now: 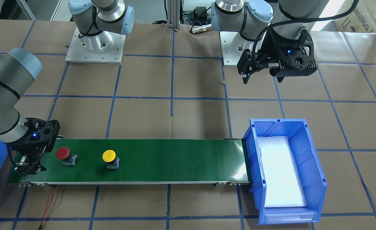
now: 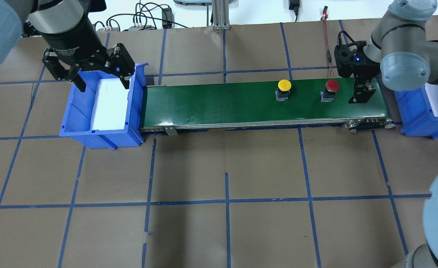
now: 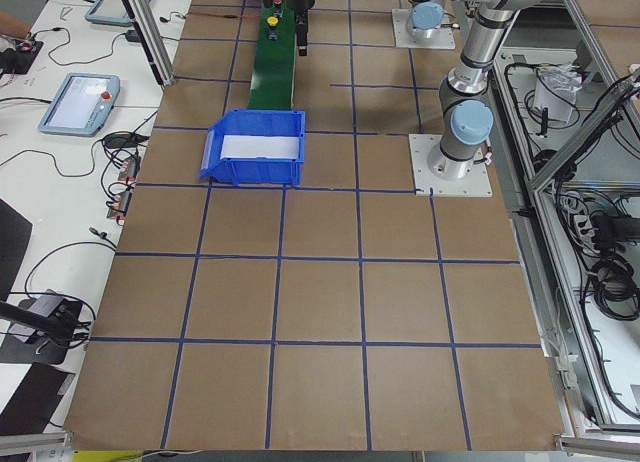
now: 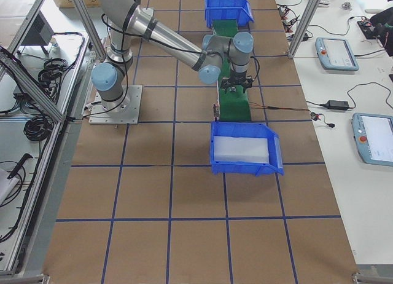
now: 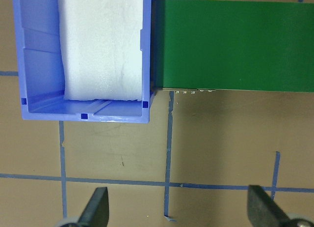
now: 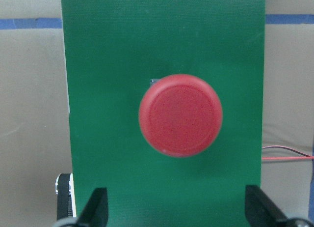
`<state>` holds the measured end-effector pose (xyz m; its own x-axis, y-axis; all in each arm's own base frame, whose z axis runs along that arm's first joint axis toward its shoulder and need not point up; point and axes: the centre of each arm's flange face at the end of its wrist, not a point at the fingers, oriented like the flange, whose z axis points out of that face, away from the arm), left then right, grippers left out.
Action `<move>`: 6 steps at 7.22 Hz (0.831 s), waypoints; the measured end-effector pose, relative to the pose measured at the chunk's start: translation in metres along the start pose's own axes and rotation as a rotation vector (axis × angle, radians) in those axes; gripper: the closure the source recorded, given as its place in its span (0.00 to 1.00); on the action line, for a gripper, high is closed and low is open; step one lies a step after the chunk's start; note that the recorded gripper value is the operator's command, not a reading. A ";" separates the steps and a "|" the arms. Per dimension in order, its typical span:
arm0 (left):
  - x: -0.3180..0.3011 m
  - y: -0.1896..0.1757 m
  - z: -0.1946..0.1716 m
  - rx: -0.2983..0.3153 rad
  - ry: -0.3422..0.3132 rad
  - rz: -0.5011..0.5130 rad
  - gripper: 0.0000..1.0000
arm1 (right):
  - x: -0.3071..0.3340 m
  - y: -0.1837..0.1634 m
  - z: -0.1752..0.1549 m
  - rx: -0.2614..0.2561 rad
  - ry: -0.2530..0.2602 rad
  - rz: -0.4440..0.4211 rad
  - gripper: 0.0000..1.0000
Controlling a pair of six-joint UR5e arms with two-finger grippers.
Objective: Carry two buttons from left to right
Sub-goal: 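Lower the right gripper and grasp the red button at the belt end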
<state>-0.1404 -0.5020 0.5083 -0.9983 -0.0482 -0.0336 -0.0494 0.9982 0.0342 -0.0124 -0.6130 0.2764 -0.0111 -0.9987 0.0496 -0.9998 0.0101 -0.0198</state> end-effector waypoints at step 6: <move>0.000 0.000 0.001 -0.001 0.000 0.001 0.00 | 0.000 0.000 0.002 0.001 -0.004 0.000 0.03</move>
<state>-0.1404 -0.5024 0.5077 -0.9983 -0.0476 -0.0336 -0.0488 0.9982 0.0355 -0.0125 -0.6131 0.2741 -0.0111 -0.9989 0.0456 -0.9997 0.0101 -0.0208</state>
